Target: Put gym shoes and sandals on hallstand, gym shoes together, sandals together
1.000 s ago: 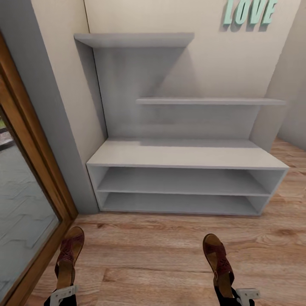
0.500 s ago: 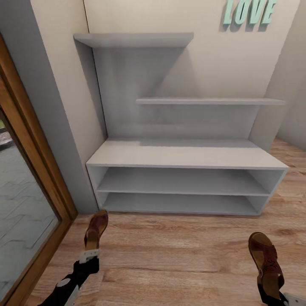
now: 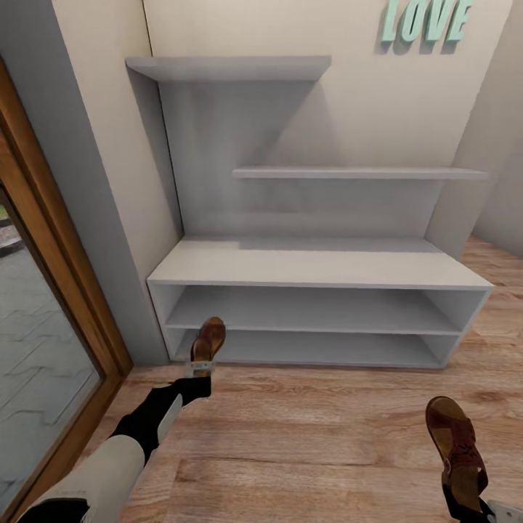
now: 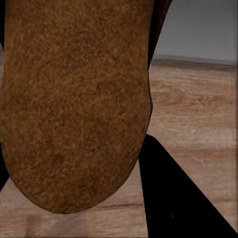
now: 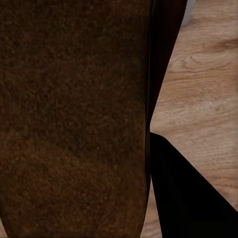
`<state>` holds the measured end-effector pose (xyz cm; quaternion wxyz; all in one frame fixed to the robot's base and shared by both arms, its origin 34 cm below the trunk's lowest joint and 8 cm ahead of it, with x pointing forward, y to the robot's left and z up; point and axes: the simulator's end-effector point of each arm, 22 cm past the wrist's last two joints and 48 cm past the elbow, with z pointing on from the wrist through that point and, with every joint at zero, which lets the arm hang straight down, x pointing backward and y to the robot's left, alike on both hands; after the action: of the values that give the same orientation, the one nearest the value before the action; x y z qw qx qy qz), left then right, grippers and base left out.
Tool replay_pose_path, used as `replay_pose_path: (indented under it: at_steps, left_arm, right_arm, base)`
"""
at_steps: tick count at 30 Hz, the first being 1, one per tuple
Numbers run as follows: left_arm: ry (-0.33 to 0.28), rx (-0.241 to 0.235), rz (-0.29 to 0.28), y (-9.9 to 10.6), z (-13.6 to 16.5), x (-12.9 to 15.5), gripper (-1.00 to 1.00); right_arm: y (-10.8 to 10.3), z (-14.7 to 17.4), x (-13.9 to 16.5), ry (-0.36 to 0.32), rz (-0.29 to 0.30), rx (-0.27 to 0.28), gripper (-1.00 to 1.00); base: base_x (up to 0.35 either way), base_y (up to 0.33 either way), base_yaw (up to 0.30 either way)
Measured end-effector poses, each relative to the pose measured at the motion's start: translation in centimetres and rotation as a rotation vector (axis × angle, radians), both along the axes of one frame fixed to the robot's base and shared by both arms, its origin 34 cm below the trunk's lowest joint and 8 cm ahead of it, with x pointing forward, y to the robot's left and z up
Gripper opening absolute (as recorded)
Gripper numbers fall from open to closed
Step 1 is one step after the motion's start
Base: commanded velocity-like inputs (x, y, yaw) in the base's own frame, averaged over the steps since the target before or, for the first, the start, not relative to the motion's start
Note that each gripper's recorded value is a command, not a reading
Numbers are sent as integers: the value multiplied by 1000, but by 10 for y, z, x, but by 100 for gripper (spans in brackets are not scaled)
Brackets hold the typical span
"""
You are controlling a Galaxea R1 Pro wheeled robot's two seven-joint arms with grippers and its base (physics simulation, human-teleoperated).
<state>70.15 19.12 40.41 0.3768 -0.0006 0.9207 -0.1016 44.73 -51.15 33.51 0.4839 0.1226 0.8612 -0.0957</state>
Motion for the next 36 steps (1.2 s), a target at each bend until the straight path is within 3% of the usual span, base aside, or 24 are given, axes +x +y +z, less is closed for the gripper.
replay_pose_path:
  at_steps: [5,14,27,36]
  left_arm:
    - [-31,18,9,-1,21,18,-100]
    - [-45,62,4,9,27,23,-100]
    - [-42,74,10,15,-4,16,-100]
    - [6,88,20,19,-36,11,-100]
  right_arm:
    - [2,-1,1,4,5,2,-100]
    - [1,9,9,-20,13,-11,-100]
    - [1,-21,1,-18,13,-13,-100]
    - [1,-40,-9,31,13,-13,-100]
  base:
    - [0,0,0]
    - [0,0,0]
    - [0,0,0]
    - [0,0,0]
